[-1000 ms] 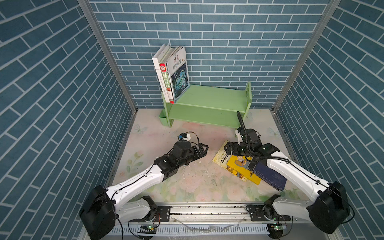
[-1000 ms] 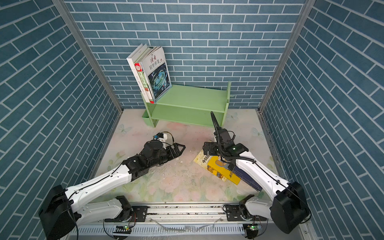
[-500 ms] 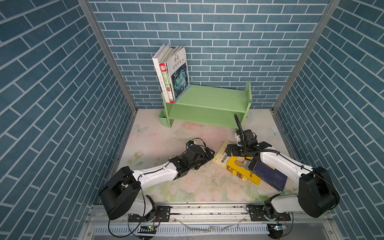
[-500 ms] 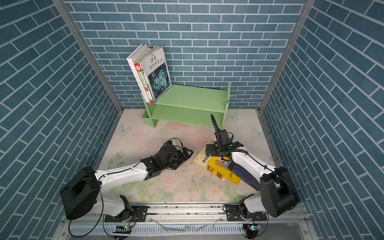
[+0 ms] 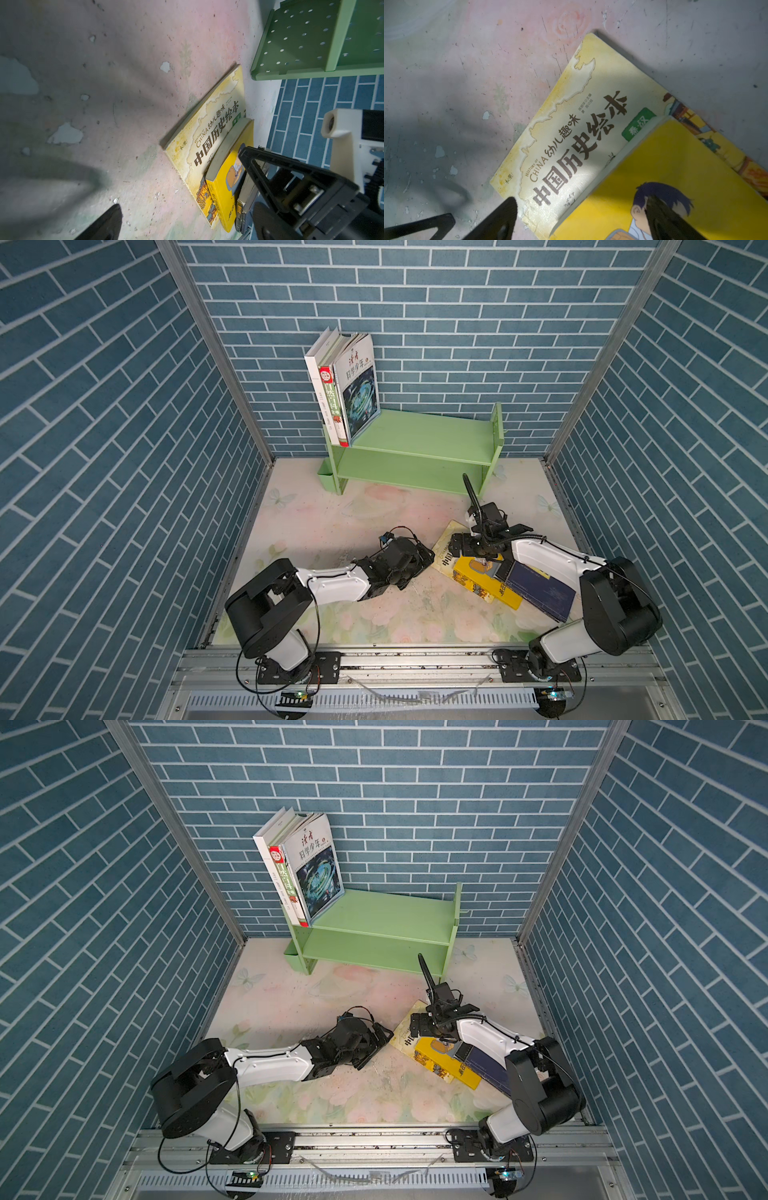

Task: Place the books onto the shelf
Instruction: 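Release the book and lower the left gripper to the table books while the right descends, then grip the cream picture book edge with the left gripper while the right holds it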

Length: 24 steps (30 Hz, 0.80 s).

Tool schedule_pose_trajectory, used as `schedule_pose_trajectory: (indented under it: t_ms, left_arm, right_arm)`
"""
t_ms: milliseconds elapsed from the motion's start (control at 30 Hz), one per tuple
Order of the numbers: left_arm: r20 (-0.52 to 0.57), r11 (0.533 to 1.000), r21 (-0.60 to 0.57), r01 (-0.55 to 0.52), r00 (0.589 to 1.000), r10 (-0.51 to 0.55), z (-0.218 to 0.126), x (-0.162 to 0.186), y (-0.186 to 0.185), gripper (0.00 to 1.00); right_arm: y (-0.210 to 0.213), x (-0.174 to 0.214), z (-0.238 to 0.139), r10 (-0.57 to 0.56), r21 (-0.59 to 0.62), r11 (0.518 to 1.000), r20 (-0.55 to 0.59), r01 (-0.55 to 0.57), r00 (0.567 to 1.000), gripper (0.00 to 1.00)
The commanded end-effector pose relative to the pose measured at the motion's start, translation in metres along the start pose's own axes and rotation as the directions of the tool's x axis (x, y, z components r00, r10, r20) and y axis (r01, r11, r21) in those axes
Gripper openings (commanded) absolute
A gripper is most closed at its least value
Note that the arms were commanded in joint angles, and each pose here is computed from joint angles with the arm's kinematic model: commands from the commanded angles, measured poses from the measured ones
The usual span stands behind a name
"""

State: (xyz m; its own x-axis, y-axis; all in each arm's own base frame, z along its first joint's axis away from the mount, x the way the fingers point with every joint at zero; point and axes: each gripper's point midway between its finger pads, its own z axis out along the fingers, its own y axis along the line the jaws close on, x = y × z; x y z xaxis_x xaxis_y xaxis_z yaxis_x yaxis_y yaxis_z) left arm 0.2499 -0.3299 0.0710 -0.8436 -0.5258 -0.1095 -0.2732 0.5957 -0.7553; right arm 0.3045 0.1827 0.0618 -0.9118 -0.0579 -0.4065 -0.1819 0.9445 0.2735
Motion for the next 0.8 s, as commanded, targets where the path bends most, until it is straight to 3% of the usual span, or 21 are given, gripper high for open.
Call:
schedule_pose_trajectory:
  t_ms: [0,400,767]
  left_arm:
    - [0.025,1.0,-0.011,0.021,0.999,-0.02,-0.001,0.001,-0.001,1.0]
    - [0.041,0.997,-0.055,0.046,0.998,-0.044,-0.003,0.003,0.012,1.0]
    - [-0.013,0.998,-0.046,0.053,0.998,-0.053,0.02,0.012,0.008,1.0]
  right_arm:
    - [0.004,-0.014,0.001,-0.049,-0.008,0.999,0.011,0.049,0.999,0.96]
    - [0.011,-0.041,0.027,-0.154,0.002,0.988,-0.037,0.154,0.987,0.93]
    - [0.014,-0.041,0.047,-0.155,-0.017,0.988,-0.094,0.154,0.983,0.93]
